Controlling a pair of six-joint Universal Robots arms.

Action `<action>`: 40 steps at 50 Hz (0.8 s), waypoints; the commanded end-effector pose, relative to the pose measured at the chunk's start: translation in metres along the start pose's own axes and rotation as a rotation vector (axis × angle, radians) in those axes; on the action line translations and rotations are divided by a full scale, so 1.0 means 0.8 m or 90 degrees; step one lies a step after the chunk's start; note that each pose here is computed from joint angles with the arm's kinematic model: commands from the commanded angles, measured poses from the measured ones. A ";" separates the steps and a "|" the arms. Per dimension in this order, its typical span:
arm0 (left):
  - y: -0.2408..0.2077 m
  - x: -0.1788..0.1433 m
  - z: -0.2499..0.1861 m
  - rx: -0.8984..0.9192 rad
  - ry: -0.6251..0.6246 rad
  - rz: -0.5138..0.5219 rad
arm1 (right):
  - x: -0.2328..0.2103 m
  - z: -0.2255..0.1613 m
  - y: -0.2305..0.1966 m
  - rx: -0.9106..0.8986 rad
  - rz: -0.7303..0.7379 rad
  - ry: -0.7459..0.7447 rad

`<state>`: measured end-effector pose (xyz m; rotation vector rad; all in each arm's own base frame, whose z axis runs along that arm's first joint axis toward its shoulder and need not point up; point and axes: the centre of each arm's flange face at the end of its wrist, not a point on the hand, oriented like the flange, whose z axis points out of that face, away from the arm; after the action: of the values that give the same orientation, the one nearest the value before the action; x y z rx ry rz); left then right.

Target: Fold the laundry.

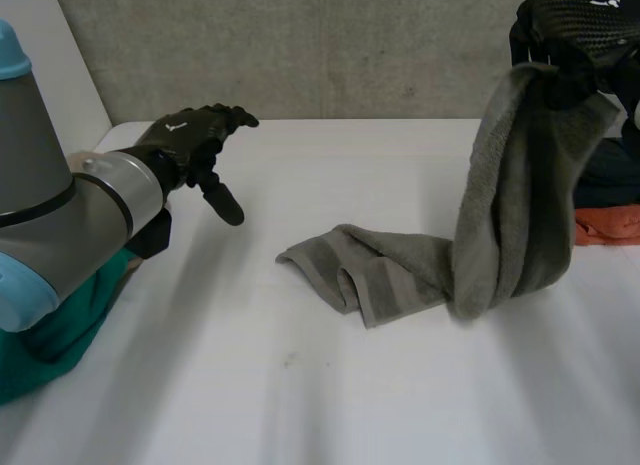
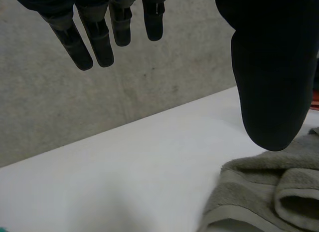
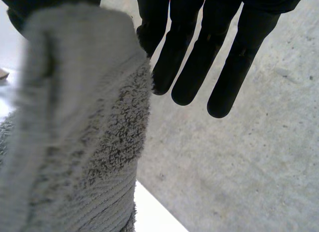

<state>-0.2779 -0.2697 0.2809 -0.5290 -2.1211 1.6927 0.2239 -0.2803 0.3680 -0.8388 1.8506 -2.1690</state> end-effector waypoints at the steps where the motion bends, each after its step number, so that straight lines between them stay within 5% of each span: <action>1: 0.023 0.024 0.010 -0.037 0.076 0.029 | 0.022 0.008 0.003 0.015 0.020 0.041; 9: 0.091 0.089 0.035 -0.100 0.163 0.206 | 0.027 0.009 0.005 0.013 0.023 0.041; 16: 0.135 0.119 0.065 -0.114 0.158 0.324 | 0.026 0.010 0.008 0.009 0.001 0.041; 40: 0.171 0.180 0.095 -0.101 0.191 0.405 | 0.021 0.013 0.021 -0.010 -0.028 0.033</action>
<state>-0.4271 -0.2333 0.1498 -1.4623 -1.9699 1.6132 0.2121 -0.3003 0.3582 -0.8408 1.8914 -2.2252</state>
